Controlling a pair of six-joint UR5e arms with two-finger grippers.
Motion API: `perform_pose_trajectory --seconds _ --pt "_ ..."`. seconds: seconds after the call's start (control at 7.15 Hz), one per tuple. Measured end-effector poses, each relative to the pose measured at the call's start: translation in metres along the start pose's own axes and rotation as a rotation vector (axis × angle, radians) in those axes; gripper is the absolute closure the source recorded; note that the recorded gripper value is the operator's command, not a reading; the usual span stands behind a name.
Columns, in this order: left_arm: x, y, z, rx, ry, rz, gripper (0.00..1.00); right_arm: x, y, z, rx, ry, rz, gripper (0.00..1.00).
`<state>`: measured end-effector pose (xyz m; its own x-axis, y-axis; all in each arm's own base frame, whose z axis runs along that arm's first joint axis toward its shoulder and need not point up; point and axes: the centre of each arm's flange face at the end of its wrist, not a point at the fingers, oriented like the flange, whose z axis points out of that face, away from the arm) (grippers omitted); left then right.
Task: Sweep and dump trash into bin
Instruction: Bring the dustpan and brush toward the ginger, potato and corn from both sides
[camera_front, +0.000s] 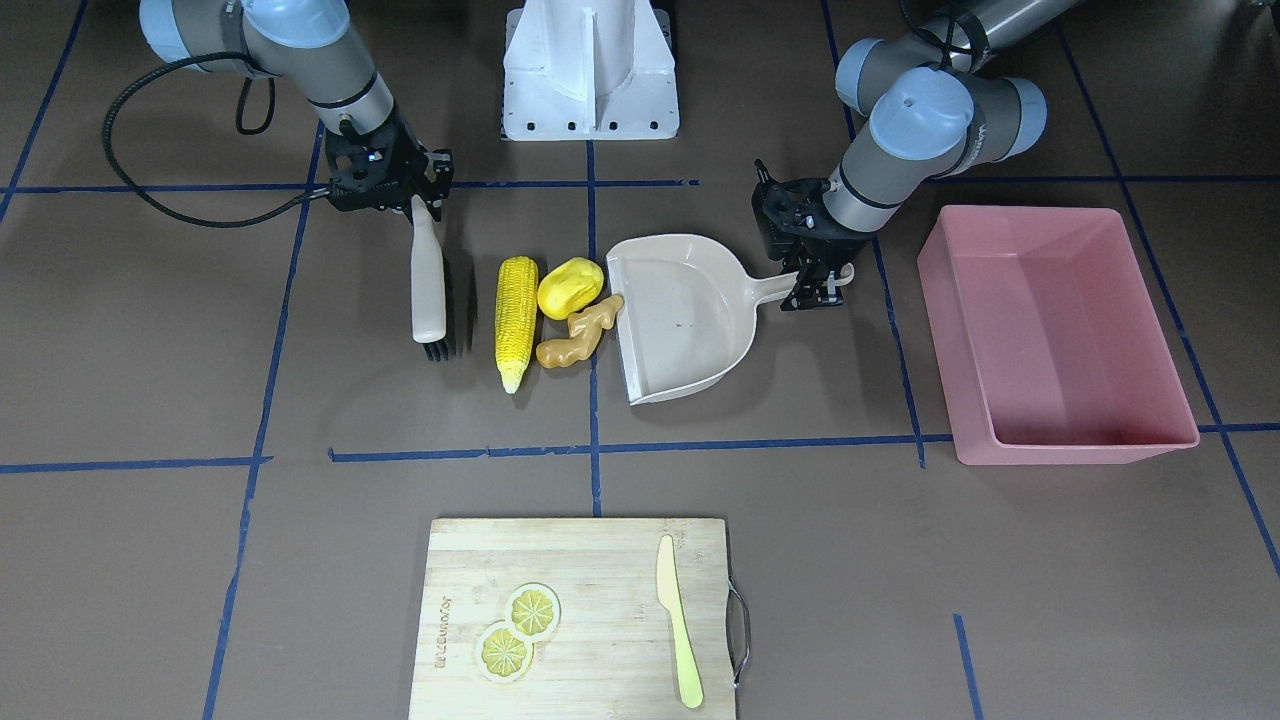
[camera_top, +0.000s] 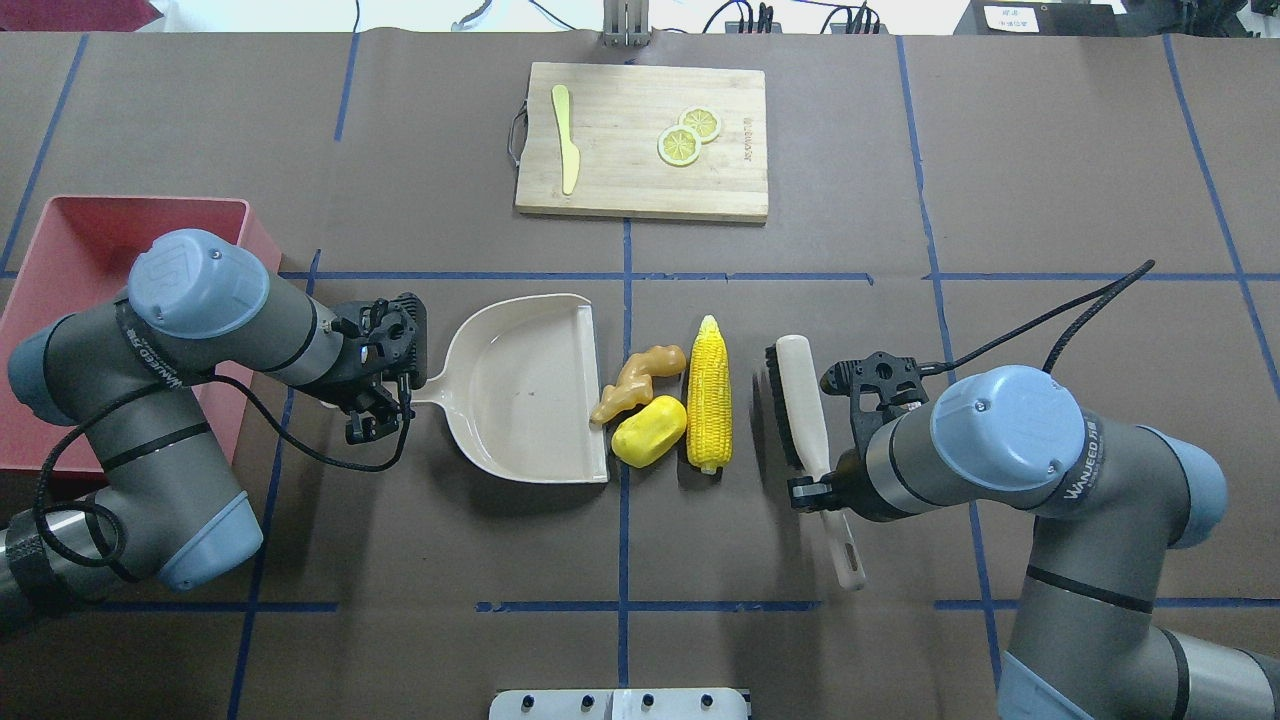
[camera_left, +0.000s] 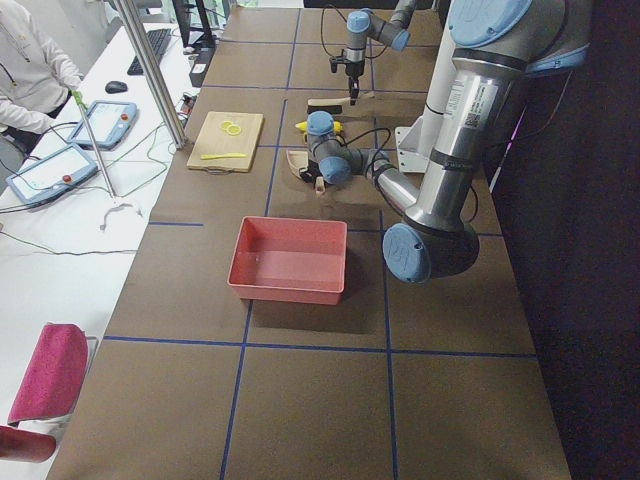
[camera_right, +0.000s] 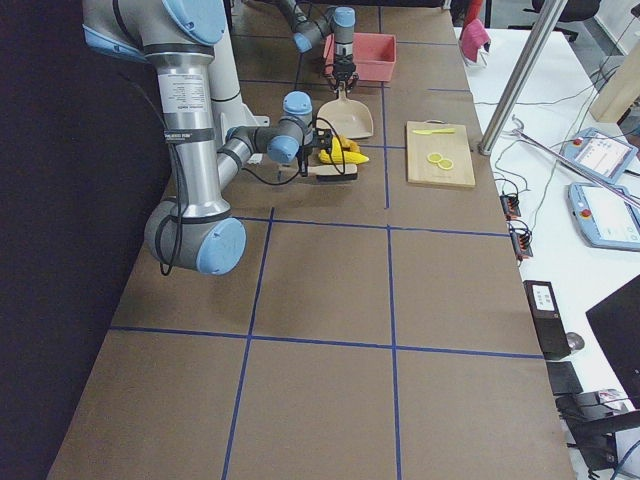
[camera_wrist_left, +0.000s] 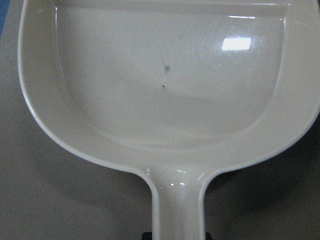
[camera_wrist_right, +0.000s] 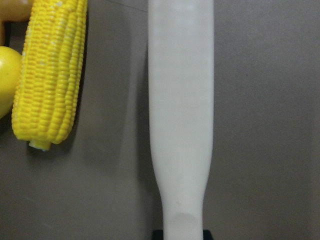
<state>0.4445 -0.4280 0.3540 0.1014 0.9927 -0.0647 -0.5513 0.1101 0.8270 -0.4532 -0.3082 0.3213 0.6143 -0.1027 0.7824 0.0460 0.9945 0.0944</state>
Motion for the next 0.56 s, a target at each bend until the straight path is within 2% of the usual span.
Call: perform_pose_trajectory --seconds 0.28,0.56 --pt "0.0030 -0.0020 0.0052 -0.034 0.010 -0.007 0.93 -0.0116 0.0006 0.0033 -0.008 0.005 0.003 0.98" --pt "0.0060 -0.0067 0.0056 -0.058 0.021 0.035 0.93 -0.0172 0.0007 0.0089 -0.014 0.008 0.007 0.98"
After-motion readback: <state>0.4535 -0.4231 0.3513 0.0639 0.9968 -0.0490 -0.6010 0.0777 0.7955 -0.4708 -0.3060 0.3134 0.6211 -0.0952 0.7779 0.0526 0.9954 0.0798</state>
